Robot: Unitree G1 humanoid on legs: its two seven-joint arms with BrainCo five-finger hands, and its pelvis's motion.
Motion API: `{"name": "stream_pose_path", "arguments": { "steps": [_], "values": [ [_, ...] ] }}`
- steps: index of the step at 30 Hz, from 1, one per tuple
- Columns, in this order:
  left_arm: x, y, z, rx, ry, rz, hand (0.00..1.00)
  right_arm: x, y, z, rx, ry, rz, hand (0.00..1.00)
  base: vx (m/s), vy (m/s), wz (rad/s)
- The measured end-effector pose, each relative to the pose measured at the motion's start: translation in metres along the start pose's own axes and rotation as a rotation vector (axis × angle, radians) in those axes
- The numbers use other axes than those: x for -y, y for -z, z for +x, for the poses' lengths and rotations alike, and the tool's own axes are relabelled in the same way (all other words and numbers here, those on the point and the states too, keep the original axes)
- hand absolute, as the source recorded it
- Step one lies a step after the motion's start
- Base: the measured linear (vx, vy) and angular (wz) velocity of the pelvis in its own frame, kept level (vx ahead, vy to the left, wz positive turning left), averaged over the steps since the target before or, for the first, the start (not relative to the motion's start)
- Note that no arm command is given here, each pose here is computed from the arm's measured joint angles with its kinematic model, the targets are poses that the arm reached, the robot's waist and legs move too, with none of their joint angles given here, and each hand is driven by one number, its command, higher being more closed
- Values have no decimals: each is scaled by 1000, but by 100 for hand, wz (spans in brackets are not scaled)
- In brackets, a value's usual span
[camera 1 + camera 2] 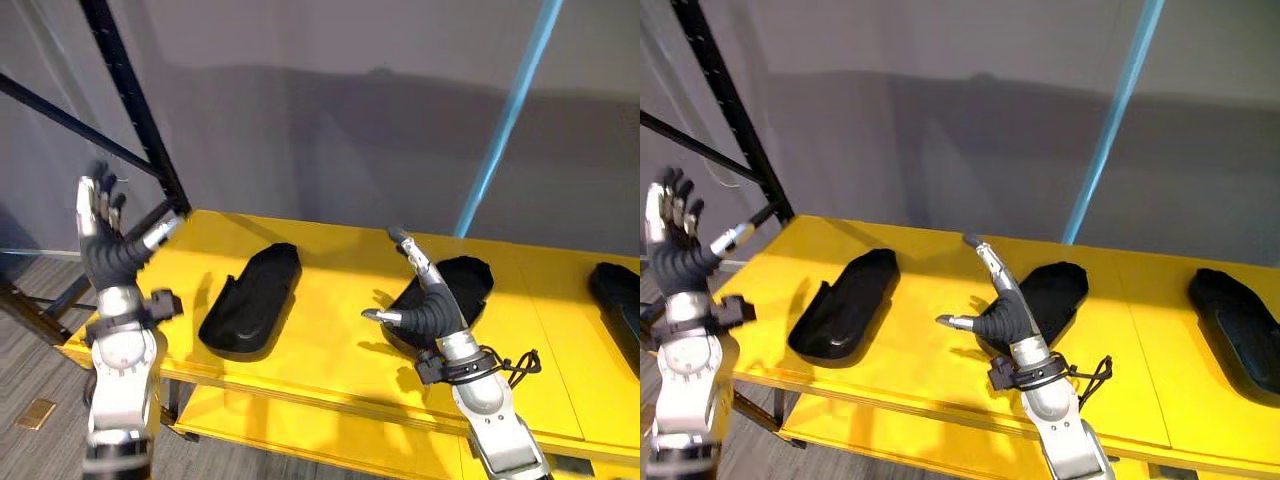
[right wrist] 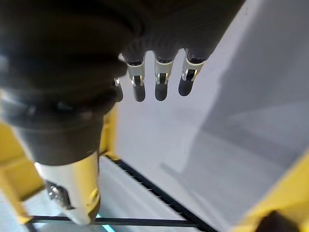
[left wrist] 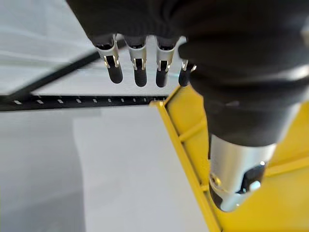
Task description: Walk over and take plastic housings, then place them on the shelf
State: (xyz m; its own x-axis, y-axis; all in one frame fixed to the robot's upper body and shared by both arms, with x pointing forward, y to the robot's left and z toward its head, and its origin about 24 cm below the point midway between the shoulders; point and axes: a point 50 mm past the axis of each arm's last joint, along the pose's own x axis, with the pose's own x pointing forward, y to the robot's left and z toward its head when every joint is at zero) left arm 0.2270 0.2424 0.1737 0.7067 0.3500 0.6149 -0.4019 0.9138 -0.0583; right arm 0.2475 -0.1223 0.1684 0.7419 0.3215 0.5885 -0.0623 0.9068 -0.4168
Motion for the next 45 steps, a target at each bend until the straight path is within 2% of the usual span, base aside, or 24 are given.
{"name": "stream_pose_path", "arguments": {
  "steps": [2, 6, 10, 11, 20, 45],
  "values": [
    [0, 1, -20, -42, -10, -22, 0, 0, -3, 1, 13, 11, 41, 0, -17, 18, 16],
    [6, 10, -65, -186, 49, 14, 0, -3, -12, -3, 39, 32, 118, 0, -11, 9, 14],
    [13, 18, -98, -327, 89, -32, 0, -6, -13, -15, 22, 58, 164, 0, 12, 5, 15],
    [15, 19, -103, -350, 94, -41, 100, -7, -13, -16, 14, 65, 182, 0, 20, 6, 9],
    [14, 41, -129, -517, 122, -31, 100, -11, -8, -27, -39, 96, 233, 0, 8, 4, 8],
    [10, 50, -134, -555, 131, 27, 100, -15, -1, -41, -102, 95, 293, 0, 0, 0, 0]
  ]
}}
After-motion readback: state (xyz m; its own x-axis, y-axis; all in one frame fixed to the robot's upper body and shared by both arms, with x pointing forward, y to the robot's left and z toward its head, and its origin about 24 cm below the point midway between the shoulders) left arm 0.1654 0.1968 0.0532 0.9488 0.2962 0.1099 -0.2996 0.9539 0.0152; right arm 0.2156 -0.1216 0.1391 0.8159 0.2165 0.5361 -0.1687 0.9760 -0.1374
